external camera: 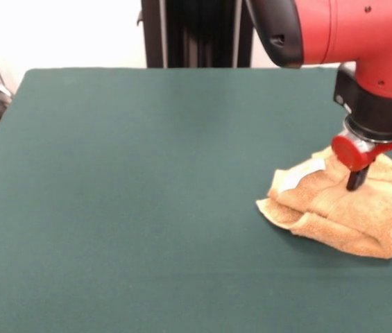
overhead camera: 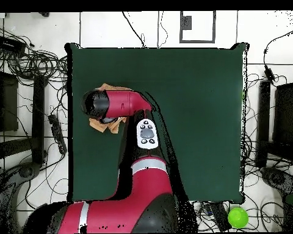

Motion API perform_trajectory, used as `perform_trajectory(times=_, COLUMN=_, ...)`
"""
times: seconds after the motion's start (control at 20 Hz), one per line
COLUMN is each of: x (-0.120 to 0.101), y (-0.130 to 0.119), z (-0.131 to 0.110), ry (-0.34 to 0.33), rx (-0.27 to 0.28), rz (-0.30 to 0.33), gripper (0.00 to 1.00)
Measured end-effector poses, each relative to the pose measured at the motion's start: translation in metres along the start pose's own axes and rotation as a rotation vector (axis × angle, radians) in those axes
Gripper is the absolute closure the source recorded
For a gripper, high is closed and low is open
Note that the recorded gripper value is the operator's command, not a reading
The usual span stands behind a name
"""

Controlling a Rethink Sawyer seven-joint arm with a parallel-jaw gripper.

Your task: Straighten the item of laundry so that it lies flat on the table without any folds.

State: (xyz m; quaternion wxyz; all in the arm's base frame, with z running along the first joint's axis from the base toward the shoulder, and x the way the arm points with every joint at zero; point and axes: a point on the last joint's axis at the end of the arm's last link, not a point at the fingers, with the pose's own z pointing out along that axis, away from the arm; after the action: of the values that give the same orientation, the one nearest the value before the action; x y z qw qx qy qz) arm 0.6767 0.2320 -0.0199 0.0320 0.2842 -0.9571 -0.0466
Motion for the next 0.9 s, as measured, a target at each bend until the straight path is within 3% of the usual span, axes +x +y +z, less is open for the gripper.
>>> perform_trajectory(times=0.45, x=-0.001, y=0.003, z=0.0, ry=0.004, rx=-0.002, rz=-0.004, gripper=1.0)
perform_trajectory(times=0.9, x=-0.004, y=0.022, z=-0.005, ry=0.071, rx=-0.038, rz=-0.031, gripper=1.0)
